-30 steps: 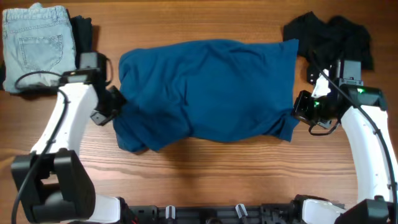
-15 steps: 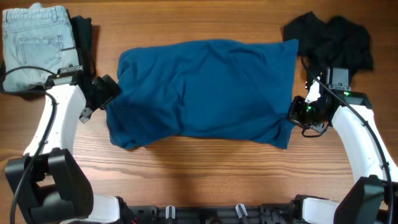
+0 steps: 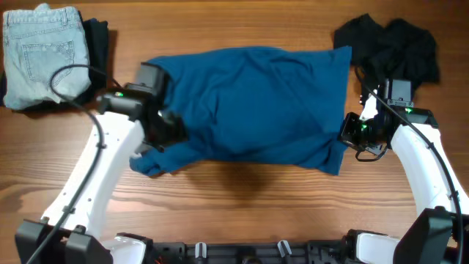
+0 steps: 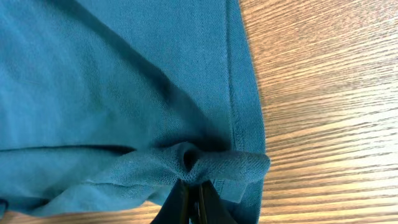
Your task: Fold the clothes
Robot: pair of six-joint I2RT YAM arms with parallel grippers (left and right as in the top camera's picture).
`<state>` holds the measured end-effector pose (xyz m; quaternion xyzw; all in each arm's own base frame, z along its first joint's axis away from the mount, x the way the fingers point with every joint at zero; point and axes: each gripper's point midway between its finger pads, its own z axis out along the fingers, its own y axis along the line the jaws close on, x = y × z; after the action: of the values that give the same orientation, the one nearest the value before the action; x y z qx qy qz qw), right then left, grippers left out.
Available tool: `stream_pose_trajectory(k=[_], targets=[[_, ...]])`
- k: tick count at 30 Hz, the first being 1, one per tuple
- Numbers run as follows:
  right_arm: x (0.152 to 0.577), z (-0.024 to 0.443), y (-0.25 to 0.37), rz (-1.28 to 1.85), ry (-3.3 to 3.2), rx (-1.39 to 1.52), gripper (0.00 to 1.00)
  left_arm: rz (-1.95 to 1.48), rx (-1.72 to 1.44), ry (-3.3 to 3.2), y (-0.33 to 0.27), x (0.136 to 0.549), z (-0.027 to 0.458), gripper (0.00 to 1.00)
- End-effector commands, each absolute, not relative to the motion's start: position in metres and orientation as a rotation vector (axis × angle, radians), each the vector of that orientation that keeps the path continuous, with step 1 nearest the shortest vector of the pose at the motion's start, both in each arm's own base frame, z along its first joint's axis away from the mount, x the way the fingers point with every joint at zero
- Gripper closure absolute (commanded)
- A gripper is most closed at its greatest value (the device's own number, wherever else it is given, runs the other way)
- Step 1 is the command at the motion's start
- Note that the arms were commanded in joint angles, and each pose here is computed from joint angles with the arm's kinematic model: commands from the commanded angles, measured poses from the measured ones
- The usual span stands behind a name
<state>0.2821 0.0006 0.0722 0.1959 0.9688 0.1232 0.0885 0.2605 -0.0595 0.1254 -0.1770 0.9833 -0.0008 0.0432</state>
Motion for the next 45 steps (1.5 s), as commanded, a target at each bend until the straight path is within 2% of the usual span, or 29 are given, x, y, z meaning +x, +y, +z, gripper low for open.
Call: stream_pose_trajectory(k=[1,4,7,10,13,22,30,33,34,41,42,45], targets=[[0.283,0.071,0.002,0.363,2.892,0.51,0.96,0.097,-0.8,3.017,-0.069,0.23,0.107,0.15],[0.283,0.071,0.002,0.361,2.893,0.488,0.96,0.152,-0.822,3.044,-0.075,0.208,0.082,0.17],[0.284,0.071,0.002,0.359,2.89,0.477,0.96,0.168,-0.792,2.981,-0.075,0.215,0.064,0.19],[0.284,0.071,0.002,0.36,2.89,0.477,0.96,0.267,-0.773,2.918,-0.06,0.22,0.058,0.26],[0.285,0.072,0.002,0.359,2.884,0.473,0.96,0.378,-0.753,2.858,-0.043,0.22,0.047,0.27],[0.285,0.071,0.002,0.359,2.887,0.47,0.96,0.285,-0.632,2.812,-0.05,0.236,0.025,0.22],[0.285,0.072,0.002,0.358,2.886,0.47,0.96,0.298,-0.633,2.822,-0.052,0.242,0.012,0.27],[0.285,0.072,0.002,0.358,2.886,0.47,0.96,0.322,-0.641,2.839,-0.051,0.239,0.006,0.36],[0.285,0.072,0.002,0.358,2.886,0.47,0.96,0.322,-0.641,2.839,-0.051,0.239,0.006,0.41],[0.287,0.072,0.001,0.357,2.878,0.466,0.96,0.307,-0.643,2.825,-0.052,0.242,0.011,0.93],[0.29,0.073,0.001,0.357,2.867,0.459,0.96,0.296,-0.645,2.811,-0.053,0.246,0.016,0.96],[0.297,0.085,0.001,0.363,2.841,0.446,0.95,0.253,-0.65,2.729,-0.054,0.264,0.053,0.96]])
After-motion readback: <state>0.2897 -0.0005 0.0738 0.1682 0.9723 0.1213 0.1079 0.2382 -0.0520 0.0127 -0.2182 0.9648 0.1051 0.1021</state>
